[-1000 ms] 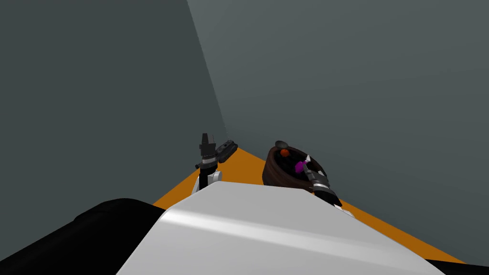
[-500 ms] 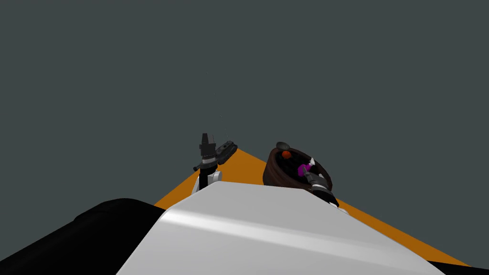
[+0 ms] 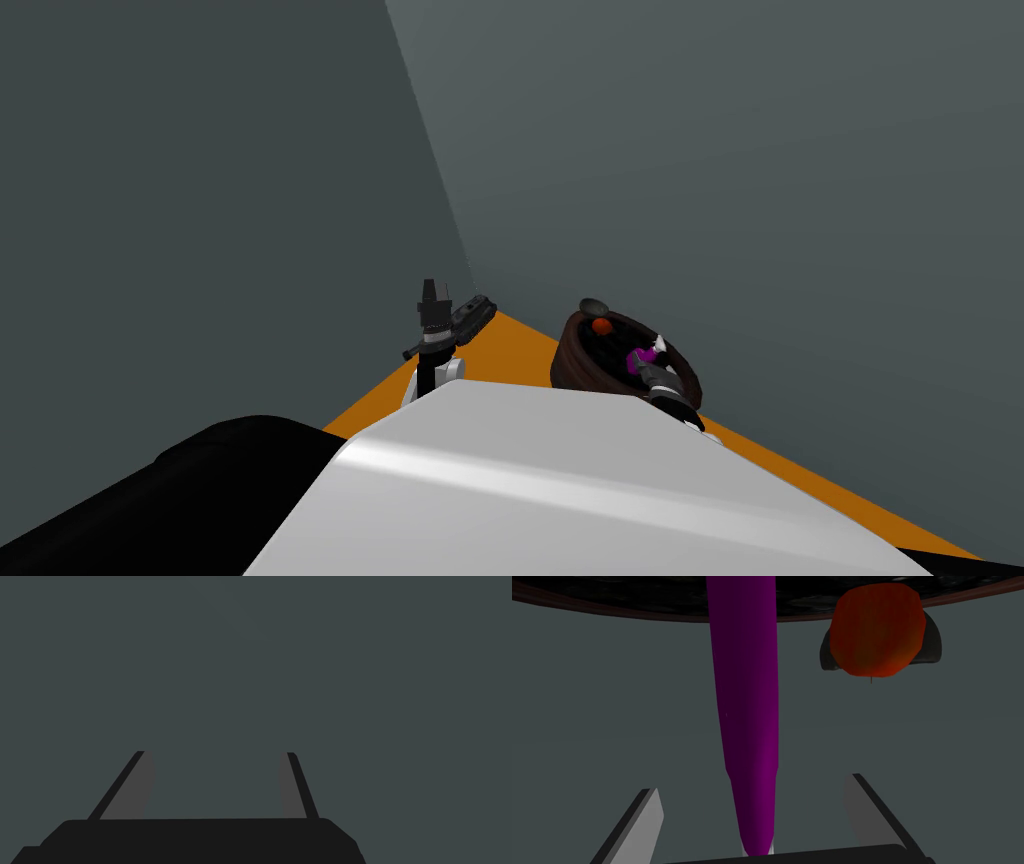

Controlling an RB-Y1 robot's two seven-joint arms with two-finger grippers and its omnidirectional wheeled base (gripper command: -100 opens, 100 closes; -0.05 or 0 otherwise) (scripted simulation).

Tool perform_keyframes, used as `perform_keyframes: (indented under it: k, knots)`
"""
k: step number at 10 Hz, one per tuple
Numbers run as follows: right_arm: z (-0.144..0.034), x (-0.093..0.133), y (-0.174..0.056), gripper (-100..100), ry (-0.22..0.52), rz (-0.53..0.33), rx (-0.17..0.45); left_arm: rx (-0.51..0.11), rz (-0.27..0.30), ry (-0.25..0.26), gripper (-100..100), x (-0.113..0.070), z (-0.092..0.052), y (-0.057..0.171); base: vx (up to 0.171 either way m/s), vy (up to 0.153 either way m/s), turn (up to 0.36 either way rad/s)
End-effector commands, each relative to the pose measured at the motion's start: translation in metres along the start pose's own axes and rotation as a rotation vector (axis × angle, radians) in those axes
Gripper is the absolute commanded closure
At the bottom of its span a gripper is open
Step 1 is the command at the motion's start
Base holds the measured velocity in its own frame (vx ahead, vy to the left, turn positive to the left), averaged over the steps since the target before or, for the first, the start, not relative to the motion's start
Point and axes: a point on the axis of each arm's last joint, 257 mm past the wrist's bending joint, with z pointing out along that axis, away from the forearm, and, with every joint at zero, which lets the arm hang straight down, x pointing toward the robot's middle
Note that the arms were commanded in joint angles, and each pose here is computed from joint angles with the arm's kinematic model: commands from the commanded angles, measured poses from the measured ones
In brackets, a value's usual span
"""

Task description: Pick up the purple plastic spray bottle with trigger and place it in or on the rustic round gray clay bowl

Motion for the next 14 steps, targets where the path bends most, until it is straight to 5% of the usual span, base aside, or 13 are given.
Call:
perform_keyframes:
  k: [1, 5, 6, 7, 8, 9, 14]
  knots:
    - [0.0, 0.0, 0.0, 100, 0.0, 0.0, 0.0, 0.0, 0.0, 0.0, 0, 0.0, 0.0, 0.0, 0.0, 0.0, 0.0]
    - [0.0, 0.0, 0.0, 100, -0.001, 0.001, -0.001, 0.0, 0.0, 0.0, 0, 0.0, 0.0, 0.0, 0.0, 0.0, 0.0]
    - [0.0, 0.0, 0.0, 0, -0.001, 0.001, -0.001, 0.0, 0.0, 0.0, 0, 0.0, 0.0, 0.0, 0.0, 0.0, 0.0]
    - [0.0, 0.0, 0.0, 100, -0.001, 0.001, -0.001, 0.0, 0.0, 0.0, 0, 0.0, 0.0, 0.0, 0.0, 0.0, 0.0]
    - [0.0, 0.0, 0.001, 0, -0.001, 0.001, -0.001, 0.0, 0.0, 0.0, 0, 0.0, 0.0, 0.0, 0.0, 0.0, 0.0]
    - [0.005, -0.011, 0.003, 100, -0.008, 0.004, -0.006, 0.0, 0.0, 0.0, 0, 0.0, 0.0, 0.0, -0.115, 0.041, 0.084]
    - [0.013, -0.03, 0.022, 100, -0.008, 0.054, -0.017, 0.0, 0.0, 0.0, 0, 0.0, 0.0, 0.0, -0.177, 0.057, 0.078]
